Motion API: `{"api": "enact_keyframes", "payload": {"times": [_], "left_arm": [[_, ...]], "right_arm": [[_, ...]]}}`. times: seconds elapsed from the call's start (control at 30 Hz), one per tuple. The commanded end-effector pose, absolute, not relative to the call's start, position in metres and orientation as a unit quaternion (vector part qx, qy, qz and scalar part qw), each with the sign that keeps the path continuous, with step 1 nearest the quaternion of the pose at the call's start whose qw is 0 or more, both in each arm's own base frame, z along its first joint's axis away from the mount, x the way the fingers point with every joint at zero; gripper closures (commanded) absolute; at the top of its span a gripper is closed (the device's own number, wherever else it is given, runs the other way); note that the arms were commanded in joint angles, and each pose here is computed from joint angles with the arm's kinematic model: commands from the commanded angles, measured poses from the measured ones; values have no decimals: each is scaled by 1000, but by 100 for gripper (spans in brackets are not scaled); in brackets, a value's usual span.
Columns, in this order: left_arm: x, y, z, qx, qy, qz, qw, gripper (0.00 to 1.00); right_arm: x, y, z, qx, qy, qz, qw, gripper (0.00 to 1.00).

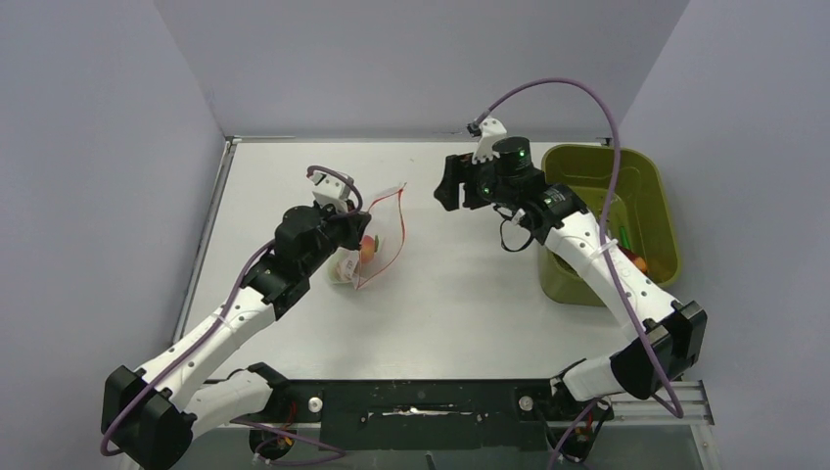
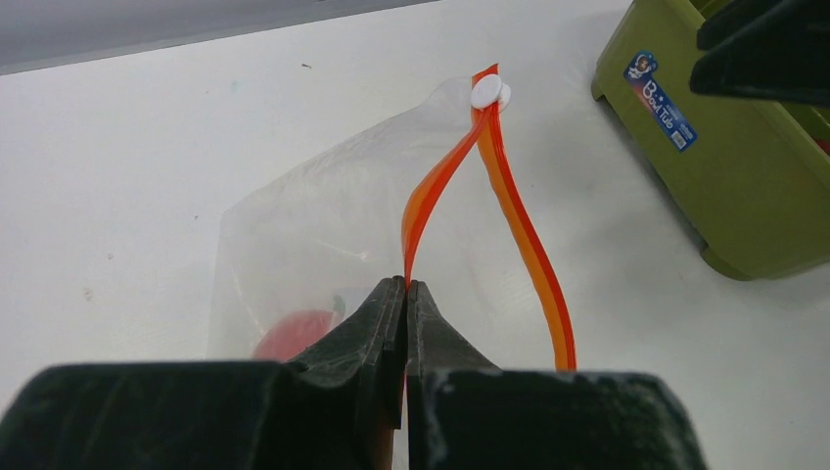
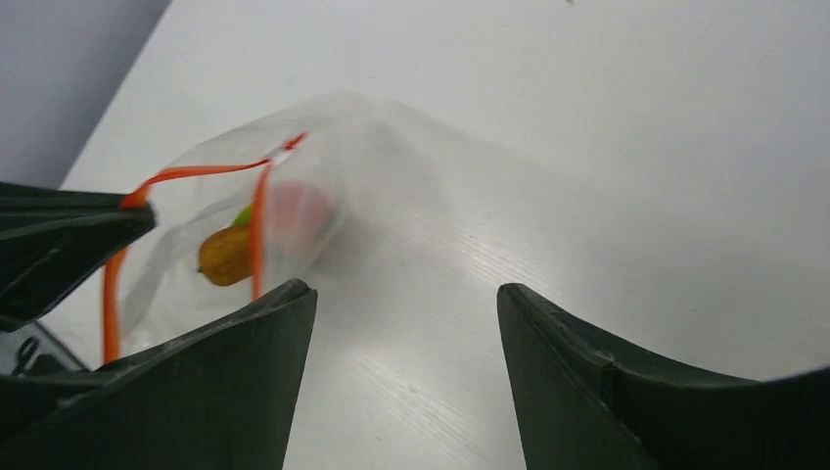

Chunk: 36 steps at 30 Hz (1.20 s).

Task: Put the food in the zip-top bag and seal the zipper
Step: Place the fake fruit in the zipper food storage bag, then pick up the fake vegetable from the bin.

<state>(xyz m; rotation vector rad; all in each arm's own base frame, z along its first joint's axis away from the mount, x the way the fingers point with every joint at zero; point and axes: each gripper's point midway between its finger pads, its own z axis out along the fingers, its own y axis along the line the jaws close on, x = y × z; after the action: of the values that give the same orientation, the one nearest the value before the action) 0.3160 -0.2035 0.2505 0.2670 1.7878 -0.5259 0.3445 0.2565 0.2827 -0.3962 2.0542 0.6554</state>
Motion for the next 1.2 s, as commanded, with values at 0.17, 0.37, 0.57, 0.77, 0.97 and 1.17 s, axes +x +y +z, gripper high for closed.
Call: {"api": "enact_keyframes", "payload": {"times": [0.17,0.37,0.57,0.77,0.97,1.17], "left_arm": [[306,-214,267,139,738,-264,605,100],[300,-210,261,147,738,-259,605,100],[296,-211,248,156,740,-260,601,100],[303,-208,239,164,746,-236,601,100],[305,-209,225,176,751,-228,594,100],[314,-209,220,160,753,-223,598,100]], "right_arm": [[380,123,311,-89,866,93,483,31],[381,60,299,-31,886,18,462,31],[372,8,280,20,901,-25,433,32],[369,-34,258,58,907,-46,414,32],[371,-66,239,121,904,-48,408,37],[372,-86,219,157,907,-66,386,39]]}}
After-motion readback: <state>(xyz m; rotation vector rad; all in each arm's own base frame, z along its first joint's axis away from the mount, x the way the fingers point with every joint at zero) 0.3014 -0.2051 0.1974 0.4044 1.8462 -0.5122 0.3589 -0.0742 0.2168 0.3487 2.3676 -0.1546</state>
